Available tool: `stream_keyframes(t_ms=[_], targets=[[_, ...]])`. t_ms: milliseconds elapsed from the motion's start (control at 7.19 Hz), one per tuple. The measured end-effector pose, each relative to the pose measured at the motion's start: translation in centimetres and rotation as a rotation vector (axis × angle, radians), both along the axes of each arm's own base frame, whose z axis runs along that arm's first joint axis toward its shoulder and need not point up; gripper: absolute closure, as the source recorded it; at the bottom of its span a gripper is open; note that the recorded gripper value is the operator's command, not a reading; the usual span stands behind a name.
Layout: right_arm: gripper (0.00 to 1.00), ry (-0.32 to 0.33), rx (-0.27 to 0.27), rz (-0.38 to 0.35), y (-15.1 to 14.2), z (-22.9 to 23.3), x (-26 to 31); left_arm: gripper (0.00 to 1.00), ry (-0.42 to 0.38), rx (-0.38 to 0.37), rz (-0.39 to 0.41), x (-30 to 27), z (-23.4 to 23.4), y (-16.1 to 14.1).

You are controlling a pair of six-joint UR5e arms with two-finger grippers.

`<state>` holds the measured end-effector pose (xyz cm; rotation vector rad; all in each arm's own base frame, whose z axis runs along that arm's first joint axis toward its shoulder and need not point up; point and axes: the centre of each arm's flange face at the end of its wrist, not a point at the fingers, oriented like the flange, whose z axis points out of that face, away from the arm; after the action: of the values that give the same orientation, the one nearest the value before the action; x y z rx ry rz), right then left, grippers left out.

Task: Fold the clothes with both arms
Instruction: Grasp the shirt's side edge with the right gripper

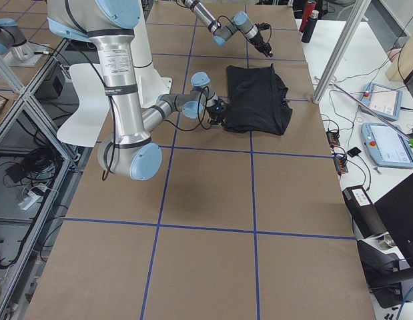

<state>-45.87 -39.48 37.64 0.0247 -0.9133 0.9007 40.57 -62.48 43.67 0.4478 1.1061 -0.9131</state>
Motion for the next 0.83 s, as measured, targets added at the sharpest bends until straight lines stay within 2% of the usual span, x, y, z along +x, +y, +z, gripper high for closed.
stream_keyframes(t_ms=[278,417,557,696,835], targets=[[0.39,0.004,-0.002,0.008,-1.2,-0.2,-1.3,0.49,-0.001,-0.001,0.000,0.0,0.1,0.0],[0.44,0.005,-0.002,0.009,-1.5,-0.3,-1.5,0.49,-0.001,-0.001,0.001,0.1,0.1,0.0],[0.85,0.005,-0.002,0.011,-1.6,-0.3,-1.5,0.49,-0.001,-0.002,0.000,0.1,0.1,0.1],[1.00,0.006,-0.002,0.013,-1.7,-0.3,-1.5,0.49,-0.001,-0.001,-0.003,0.1,0.0,0.0],[1.00,0.004,-0.002,0.014,-1.8,-0.4,-1.4,0.49,-0.002,0.001,-0.007,0.1,0.0,0.0]])
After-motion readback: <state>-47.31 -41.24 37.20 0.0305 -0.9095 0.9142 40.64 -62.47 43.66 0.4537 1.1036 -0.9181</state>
